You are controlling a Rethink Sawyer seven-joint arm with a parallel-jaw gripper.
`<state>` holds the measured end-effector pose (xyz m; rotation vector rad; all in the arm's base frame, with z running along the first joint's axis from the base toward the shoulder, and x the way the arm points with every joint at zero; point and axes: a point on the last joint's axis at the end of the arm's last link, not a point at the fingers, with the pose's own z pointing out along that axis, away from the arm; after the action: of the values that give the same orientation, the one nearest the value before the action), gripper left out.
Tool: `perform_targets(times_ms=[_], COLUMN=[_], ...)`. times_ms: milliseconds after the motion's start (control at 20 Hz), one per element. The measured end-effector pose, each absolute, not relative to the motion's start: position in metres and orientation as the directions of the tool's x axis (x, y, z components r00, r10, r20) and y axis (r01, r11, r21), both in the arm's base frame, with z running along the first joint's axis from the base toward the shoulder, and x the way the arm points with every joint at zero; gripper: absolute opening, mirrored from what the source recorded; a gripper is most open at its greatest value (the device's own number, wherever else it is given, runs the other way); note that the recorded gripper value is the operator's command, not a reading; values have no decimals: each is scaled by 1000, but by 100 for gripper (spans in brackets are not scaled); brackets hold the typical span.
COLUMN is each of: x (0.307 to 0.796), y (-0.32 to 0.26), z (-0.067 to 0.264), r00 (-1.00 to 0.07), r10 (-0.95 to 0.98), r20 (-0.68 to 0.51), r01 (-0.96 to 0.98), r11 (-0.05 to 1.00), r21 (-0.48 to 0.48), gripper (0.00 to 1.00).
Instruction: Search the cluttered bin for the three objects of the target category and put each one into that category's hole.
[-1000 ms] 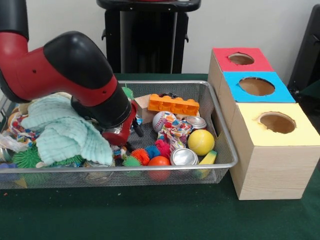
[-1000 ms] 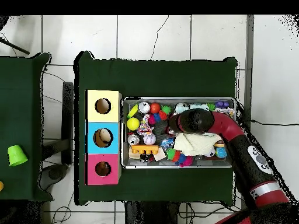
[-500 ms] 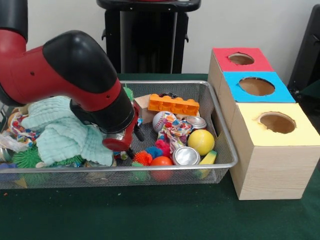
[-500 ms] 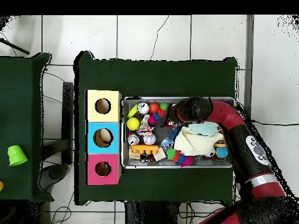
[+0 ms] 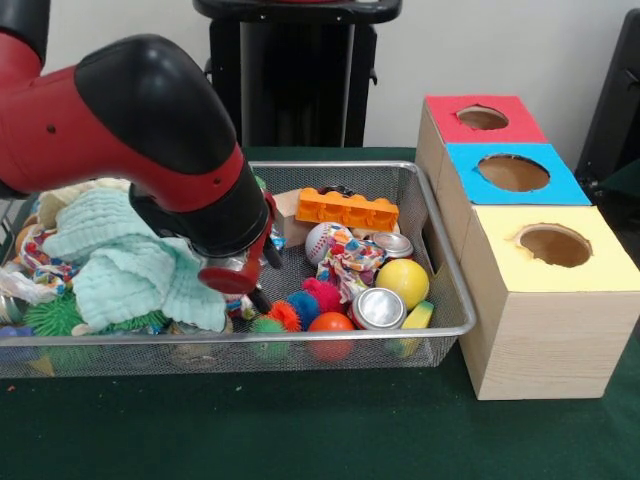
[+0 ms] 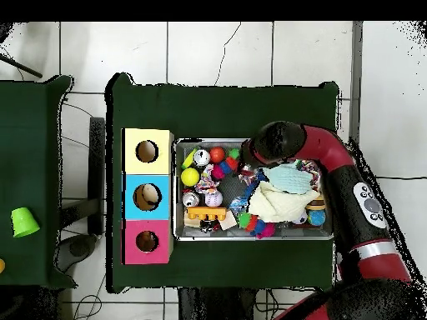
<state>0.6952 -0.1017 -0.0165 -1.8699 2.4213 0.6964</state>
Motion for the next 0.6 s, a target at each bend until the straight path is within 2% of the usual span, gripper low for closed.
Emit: perform_targets(times_ms=[600], x=[727], y=[-134], z=[37], r00=[-304], r10=[-933], r20=[-193], r01=[-904], r11=[219], r21=[368], gripper=[100])
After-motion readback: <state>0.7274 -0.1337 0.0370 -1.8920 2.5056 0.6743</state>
